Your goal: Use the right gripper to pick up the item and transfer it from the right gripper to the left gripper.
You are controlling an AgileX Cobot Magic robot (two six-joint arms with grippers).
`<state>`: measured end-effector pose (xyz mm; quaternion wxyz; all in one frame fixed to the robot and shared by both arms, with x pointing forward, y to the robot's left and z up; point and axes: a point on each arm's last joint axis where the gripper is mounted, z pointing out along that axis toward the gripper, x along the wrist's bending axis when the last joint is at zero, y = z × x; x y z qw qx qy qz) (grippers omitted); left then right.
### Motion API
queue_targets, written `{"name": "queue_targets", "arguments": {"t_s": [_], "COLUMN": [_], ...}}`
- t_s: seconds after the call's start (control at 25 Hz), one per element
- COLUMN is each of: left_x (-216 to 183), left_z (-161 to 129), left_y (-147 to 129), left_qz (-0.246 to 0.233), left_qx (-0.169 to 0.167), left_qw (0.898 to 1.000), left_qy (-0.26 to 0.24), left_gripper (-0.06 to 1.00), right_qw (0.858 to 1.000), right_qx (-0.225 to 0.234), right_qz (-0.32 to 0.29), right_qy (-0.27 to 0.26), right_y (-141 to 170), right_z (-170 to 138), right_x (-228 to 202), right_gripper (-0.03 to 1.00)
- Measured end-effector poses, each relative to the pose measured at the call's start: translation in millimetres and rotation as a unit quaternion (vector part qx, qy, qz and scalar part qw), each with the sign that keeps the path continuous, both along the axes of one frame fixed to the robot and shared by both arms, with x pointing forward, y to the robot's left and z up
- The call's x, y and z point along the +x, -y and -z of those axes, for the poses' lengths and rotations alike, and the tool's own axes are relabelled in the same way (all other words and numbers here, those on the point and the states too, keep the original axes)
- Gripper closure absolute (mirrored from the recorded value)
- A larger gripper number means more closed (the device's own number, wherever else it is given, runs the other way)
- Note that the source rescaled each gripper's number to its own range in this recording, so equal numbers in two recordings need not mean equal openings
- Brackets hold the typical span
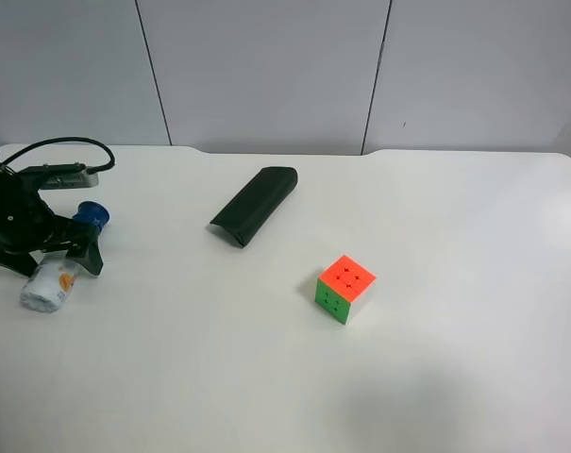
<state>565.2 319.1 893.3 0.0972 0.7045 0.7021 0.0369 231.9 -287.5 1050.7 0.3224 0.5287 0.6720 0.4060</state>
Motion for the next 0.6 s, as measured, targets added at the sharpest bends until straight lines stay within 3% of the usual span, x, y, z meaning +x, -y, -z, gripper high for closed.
{"name": "queue_targets", "arguments": {"t_s": [0.16, 0.36, 0.6], "left_x": [7, 10, -27], "left_z": [-21, -91, -174], "left_y": [0, 1, 6], "left_qz": [0.004, -0.011, -0.027], "left_qx": [0.000, -0.011, -0.018], "left_qw": [1.000, 0.999, 0.991], "left_qy": [0.009, 0.052, 0.128], "left_gripper": [-0.04, -0.04, -0.05], "right_qw": [1.000, 1.000, 1.000], "right_qx": [0.000, 0.000, 0.000], "right_qz": [0.000, 0.000, 0.000], "right_qy": [0.000, 0.000, 0.000], "right_y": [0, 0, 0], "right_z": [0, 0, 0], "right_x": [0, 0, 0], "right_gripper": [-0.03, -0.03, -0.03]}}
